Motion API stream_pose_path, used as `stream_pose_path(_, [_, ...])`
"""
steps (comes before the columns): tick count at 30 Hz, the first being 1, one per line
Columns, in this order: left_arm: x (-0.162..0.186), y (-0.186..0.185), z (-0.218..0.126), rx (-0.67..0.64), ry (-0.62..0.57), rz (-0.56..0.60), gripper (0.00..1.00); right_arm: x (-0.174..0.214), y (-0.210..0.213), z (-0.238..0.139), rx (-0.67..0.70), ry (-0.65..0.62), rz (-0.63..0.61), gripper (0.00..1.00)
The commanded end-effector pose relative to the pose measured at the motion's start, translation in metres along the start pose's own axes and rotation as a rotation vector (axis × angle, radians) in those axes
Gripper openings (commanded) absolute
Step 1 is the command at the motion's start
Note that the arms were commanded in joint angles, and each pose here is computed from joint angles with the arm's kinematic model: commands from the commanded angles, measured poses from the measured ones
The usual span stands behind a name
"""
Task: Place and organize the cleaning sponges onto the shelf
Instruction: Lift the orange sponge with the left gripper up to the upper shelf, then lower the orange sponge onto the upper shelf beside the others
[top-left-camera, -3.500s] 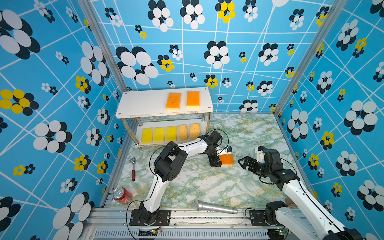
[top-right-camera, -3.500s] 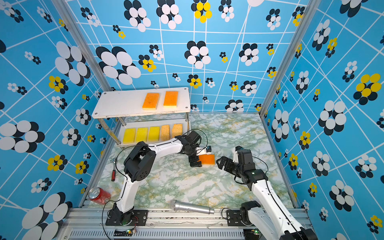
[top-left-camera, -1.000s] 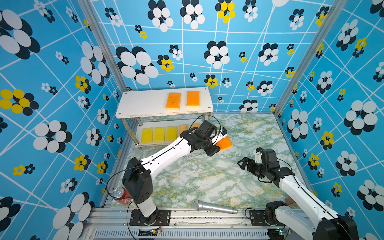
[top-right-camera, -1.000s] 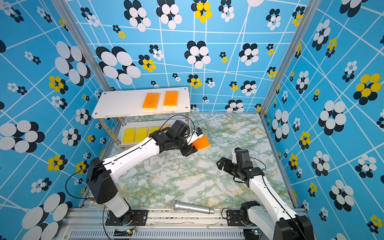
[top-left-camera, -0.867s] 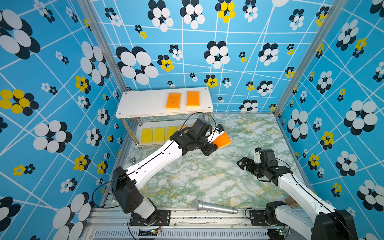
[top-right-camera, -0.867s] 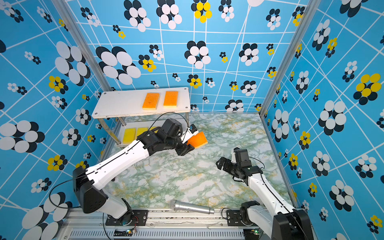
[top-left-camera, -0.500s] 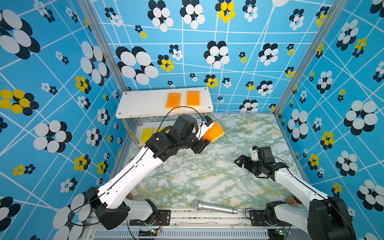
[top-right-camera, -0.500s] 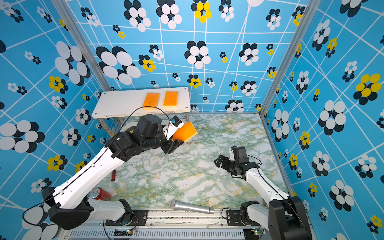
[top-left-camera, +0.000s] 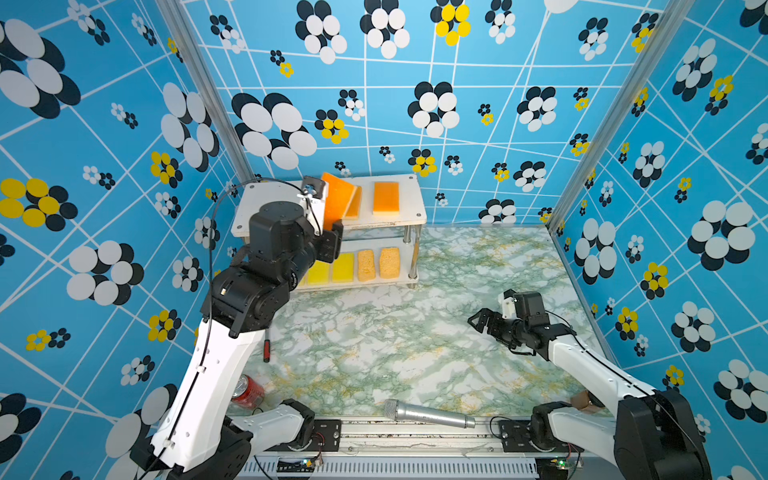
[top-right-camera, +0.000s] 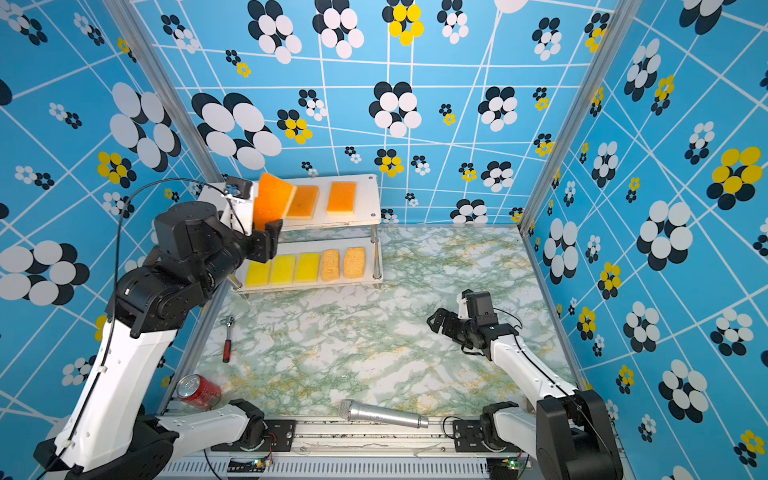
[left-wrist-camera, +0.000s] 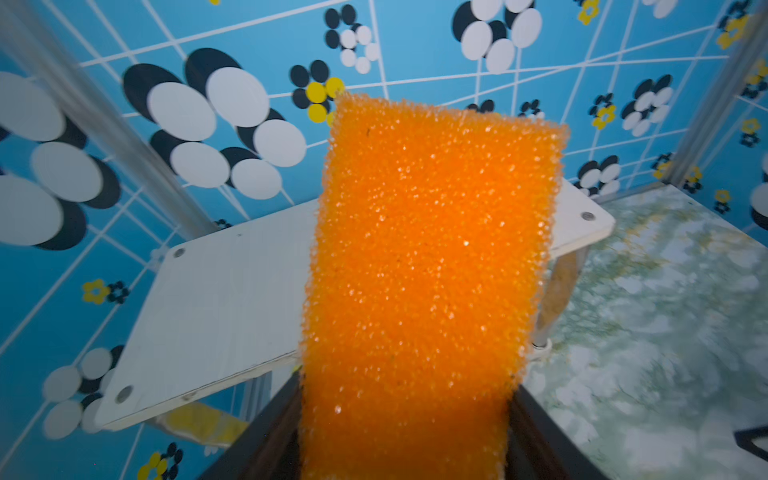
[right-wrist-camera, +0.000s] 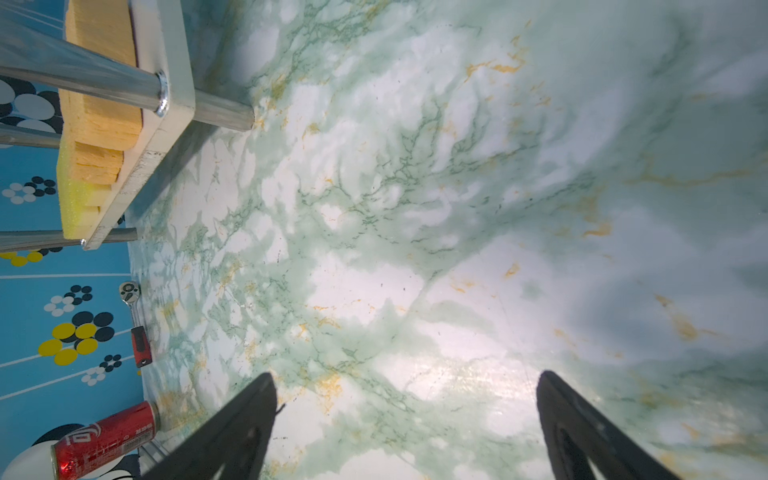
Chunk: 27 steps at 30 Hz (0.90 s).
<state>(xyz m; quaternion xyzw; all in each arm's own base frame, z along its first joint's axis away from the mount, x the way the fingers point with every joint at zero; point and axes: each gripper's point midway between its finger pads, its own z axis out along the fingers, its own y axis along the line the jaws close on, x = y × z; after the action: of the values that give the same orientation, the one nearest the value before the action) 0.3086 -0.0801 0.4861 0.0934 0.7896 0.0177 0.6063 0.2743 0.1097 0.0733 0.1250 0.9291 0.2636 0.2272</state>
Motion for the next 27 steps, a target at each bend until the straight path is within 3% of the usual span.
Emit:
stream_pose_path(1, [-0.007,0.04,-0.01,-0.162,-0.009,-0.07,0.68,0.0,0.001,-0.003,-0.012,-0.013,0.009,0.99])
stream_pose_path(15, [0.03,0.084,0.068,-0.159,0.129,-0.269,0.67,0.003,0.0,-0.004,-0.02,-0.021,0.019,0.99])
stream_pose_path(20, [0.044,0.092,0.1,-0.128,0.18,-0.306,0.66,0.003,0.0,-0.004,-0.022,-0.025,0.023,0.99])
stream_pose_path(27, [0.049,0.099,0.119,-0.105,0.191,-0.329,0.66,0.002,0.0,-0.005,-0.02,-0.03,0.025,0.99])
